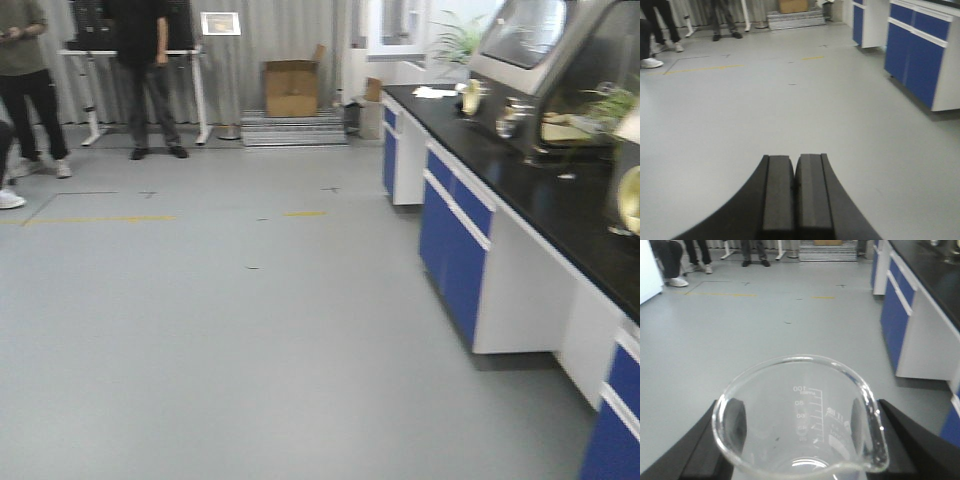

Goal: Pick beaker and place in left cabinet
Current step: 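Drive the base across the room holding the beaker in the right gripper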

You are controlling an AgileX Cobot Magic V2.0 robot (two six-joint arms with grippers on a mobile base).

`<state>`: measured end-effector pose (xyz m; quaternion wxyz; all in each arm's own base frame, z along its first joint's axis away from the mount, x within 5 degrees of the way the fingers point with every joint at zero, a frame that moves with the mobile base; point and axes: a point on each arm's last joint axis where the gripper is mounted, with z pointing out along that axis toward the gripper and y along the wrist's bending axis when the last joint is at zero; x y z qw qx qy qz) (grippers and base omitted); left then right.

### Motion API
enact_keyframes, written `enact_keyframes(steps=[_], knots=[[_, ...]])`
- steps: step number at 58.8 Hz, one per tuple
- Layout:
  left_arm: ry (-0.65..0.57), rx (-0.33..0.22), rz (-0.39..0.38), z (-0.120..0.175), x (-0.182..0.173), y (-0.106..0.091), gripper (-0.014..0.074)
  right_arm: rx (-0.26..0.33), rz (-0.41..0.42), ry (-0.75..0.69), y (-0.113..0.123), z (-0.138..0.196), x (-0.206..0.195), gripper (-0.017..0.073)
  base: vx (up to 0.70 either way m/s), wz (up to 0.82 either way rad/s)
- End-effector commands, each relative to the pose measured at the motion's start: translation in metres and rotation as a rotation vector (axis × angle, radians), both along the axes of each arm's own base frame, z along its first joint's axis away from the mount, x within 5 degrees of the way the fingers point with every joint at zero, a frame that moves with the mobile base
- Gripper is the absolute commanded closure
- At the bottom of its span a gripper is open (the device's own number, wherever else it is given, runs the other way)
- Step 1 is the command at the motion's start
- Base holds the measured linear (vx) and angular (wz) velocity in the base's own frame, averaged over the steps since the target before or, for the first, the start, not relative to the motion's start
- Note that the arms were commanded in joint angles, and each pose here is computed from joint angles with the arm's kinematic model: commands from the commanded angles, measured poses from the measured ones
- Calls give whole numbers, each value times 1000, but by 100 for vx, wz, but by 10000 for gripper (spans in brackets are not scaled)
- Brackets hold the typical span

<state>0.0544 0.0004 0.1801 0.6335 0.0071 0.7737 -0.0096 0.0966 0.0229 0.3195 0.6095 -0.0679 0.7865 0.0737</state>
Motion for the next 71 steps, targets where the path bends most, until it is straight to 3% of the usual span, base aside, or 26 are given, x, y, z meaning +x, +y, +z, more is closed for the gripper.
enact_keyframes(steps=[1,32,71], knots=[[-102,-11,-14,12,0,-1,590,10,33,-87,3,14,0,564,28,46],[-102,-11,-14,12,0,-1,590,10,34,-87,3,14,0,564,41,17],[-102,-11,-14,12,0,-1,590,10,34,-87,3,14,0,564,61,3]])
